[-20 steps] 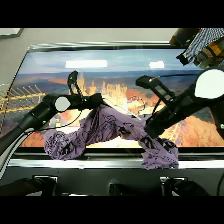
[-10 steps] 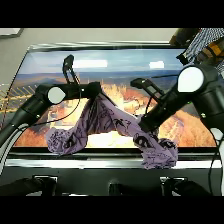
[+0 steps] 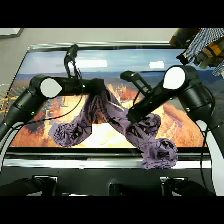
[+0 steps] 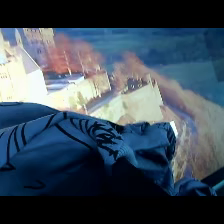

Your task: Fold the clothes and pants, and hang the long-sleeved shirts on hangers.

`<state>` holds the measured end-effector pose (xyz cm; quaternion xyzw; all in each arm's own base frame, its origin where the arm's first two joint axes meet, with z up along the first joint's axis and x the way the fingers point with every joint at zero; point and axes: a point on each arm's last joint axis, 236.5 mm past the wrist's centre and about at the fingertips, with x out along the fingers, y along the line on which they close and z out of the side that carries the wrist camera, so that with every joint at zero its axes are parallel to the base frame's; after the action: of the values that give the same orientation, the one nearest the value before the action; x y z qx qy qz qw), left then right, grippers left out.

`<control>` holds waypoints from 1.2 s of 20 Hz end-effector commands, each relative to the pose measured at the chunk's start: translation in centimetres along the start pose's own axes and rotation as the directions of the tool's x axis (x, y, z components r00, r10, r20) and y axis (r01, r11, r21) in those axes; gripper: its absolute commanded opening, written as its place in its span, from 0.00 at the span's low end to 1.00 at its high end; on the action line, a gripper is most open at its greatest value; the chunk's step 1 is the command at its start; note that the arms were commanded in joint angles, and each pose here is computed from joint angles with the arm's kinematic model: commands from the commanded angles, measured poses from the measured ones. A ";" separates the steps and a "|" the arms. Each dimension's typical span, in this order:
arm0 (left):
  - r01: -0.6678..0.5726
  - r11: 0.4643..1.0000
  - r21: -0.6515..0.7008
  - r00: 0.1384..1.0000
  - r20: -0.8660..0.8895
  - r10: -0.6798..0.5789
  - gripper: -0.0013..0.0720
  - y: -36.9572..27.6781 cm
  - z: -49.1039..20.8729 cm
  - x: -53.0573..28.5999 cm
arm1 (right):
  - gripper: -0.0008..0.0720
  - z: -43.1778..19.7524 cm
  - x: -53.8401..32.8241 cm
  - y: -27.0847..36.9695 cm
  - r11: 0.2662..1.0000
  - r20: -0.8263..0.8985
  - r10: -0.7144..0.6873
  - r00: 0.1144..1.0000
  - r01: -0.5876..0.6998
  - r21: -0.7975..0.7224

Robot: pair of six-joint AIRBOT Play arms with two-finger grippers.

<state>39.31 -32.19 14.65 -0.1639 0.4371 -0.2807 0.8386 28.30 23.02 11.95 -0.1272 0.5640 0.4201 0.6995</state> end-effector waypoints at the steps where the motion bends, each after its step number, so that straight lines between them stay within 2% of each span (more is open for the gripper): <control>1: 0.002 0.995 0.103 0.987 -0.161 0.015 0.09 -0.1 -3.9 -0.3 | 0.06 0.9 -0.4 0.1 0.997 0.021 -0.045 0.999 0.047 -0.068; 2: -0.004 0.993 0.117 0.982 -0.186 0.026 0.12 0.4 -4.4 -0.5 | 0.06 0.8 -0.7 0.0 0.996 0.018 -0.059 0.998 0.060 -0.071; 3: -0.012 0.994 0.113 0.981 -0.191 0.034 0.20 0.9 -4.3 -0.7 | 0.06 0.6 -1.1 0.0 0.995 0.020 -0.066 0.998 0.067 -0.075; 4: -0.023 0.994 0.103 0.982 -0.186 0.042 0.40 1.6 -3.9 -0.8 | 0.06 0.5 -1.6 0.1 0.994 0.028 -0.077 0.997 0.079 -0.081; 5: -0.033 0.995 0.092 0.983 -0.177 0.049 0.72 2.3 -3.5 -1.0 | 0.06 0.5 -2.2 0.4 0.992 0.046 -0.081 0.996 0.085 -0.090; 6: -0.045 0.996 0.080 0.984 -0.166 0.058 0.91 3.0 -2.9 -1.2 | 0.06 0.4 -2.8 0.6 0.990 0.060 -0.088 0.994 0.094 -0.104; 7: -0.053 0.995 0.082 0.986 -0.155 0.066 0.95 3.8 -2.4 -1.5 | 0.06 0.4 -3.4 0.9 0.984 0.076 -0.092 0.993 0.103 -0.147; 10: -0.082 0.986 0.146 0.989 -0.110 0.098 0.95 6.3 -0.2 -3.9 | 0.06 0.3 -4.1 1.2 0.946 0.095 -0.098 0.991 0.122 -0.300; 14: -0.082 0.921 0.380 0.978 -0.149 0.149 0.95 9.6 -0.2 -6.8 | 0.06 1.2 -3.6 0.7 0.846 0.114 -0.105 0.988 0.149 -0.513; 18: -0.011 0.823 0.568 0.970 -0.195 0.148 0.94 9.5 -1.4 -7.5 | 0.06 1.6 -2.4 -0.3 0.809 0.096 -0.110 0.989 0.145 -0.570; 21: 0.052 0.750 0.660 0.967 -0.220 0.126 0.94 8.7 -2.1 -8.1 | 0.06 2.0 -1.9 -1.3 0.782 0.099 -0.117 0.988 0.153 -0.604; 24: 0.139 0.724 0.675 0.938 -0.324 0.122 0.94 8.7 -4.6 -8.6 | 0.06 1.8 -2.0 -3.4 0.810 0.101 -0.122 0.987 0.158 -0.565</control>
<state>36.54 -20.44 13.73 0.1668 0.4337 -0.4084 0.7857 30.91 22.06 13.82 -0.3573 0.3834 0.5207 0.6739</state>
